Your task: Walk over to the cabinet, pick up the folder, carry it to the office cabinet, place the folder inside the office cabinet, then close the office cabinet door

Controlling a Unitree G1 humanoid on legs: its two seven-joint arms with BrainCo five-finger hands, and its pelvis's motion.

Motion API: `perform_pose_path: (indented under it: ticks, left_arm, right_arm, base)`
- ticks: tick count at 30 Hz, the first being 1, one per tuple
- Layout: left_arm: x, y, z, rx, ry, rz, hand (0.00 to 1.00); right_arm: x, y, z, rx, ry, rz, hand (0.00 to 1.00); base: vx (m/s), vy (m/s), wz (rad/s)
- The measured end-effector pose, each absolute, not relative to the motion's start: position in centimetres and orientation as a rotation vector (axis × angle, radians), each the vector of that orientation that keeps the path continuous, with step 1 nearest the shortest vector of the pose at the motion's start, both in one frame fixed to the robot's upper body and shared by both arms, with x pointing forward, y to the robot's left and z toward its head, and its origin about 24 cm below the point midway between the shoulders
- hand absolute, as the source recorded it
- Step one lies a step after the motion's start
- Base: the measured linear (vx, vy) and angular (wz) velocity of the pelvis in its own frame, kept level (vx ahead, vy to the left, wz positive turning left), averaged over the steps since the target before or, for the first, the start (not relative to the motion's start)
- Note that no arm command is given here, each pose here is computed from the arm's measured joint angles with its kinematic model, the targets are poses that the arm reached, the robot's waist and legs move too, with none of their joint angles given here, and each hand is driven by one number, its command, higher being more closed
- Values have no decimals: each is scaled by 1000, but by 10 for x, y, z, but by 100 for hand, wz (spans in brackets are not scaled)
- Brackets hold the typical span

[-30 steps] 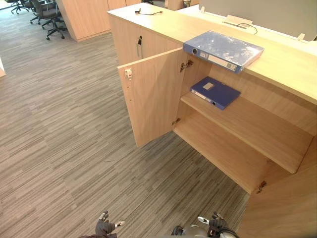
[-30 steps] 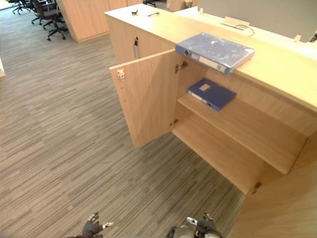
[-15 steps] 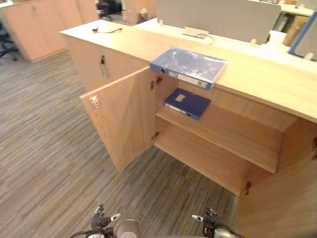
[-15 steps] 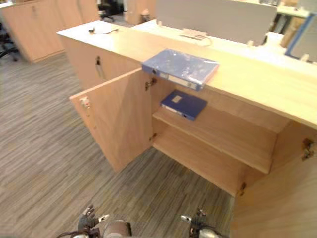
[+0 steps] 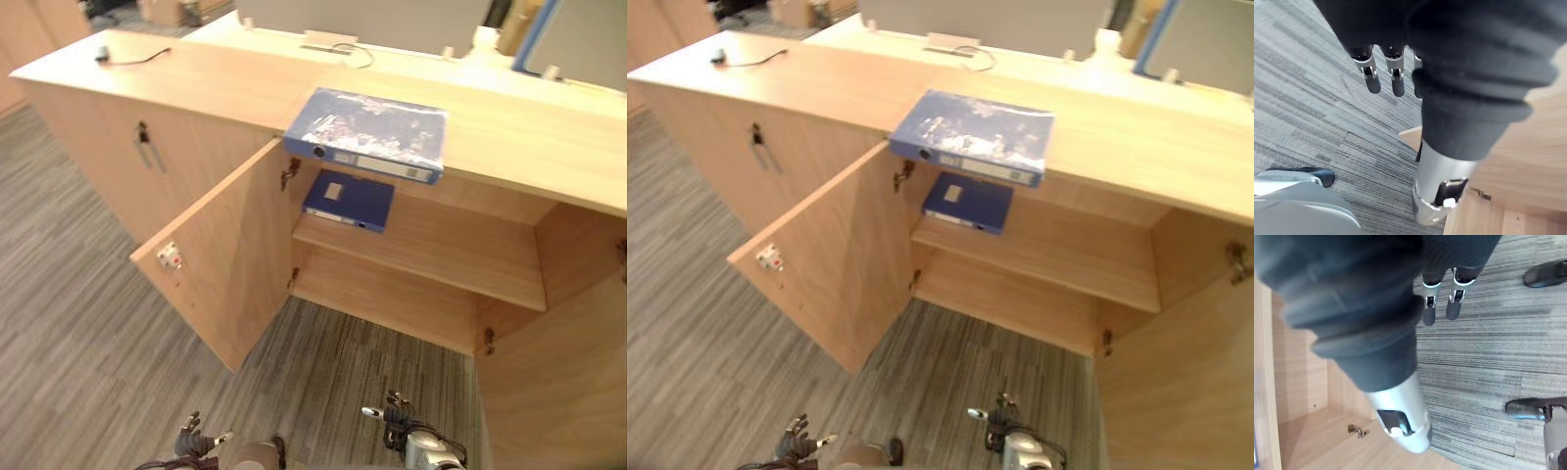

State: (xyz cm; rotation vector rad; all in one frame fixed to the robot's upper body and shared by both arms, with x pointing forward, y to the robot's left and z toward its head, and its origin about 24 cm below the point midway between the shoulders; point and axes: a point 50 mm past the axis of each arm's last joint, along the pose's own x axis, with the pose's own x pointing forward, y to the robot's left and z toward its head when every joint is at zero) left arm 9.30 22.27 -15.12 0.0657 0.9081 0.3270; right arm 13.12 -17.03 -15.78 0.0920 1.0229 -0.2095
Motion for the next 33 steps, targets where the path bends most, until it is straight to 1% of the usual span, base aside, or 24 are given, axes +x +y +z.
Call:
perform_pose_path:
  ticks: [2, 3, 7, 12, 15, 20, 27, 33]
  left_arm:
    - [91, 215, -153, 49, 918, 315, 0]
    - [89, 213, -155, 43, 932, 310, 0]
    - [84, 211, -156, 39, 943, 299, 0]
    - [87, 217, -154, 55, 936, 300, 0]
    - [86, 211, -156, 34, 946, 300, 0]
    - [94, 209, -154, 29, 919, 294, 0]
    - [102, 196, -153, -23, 890, 291, 0]
    - [104, 197, -153, 5, 898, 264, 0]
  right_arm:
    - [116, -180, -161, 86, 1056, -239, 0]
    - [116, -185, -160, 84, 1047, -253, 0]
    - [116, -188, -159, 80, 1032, -261, 0]
    - [118, -191, -158, 98, 1026, -287, 0]
    - [115, -197, -159, 107, 1035, -324, 0]
    - [110, -197, -160, 111, 1046, -339, 0]
    - [113, -192, -159, 127, 1029, -333, 0]
    - [114, -184, -160, 143, 1029, -319, 0]
  base:
    - [6, 139, -56]
    - [-11, 112, -48]
    - [-15, 22, -28]
    - [-5, -213, 0]
    - [35, -184, -9]
    - [79, -138, -2]
    - [67, 28, 4]
    - [147, 1, 13]
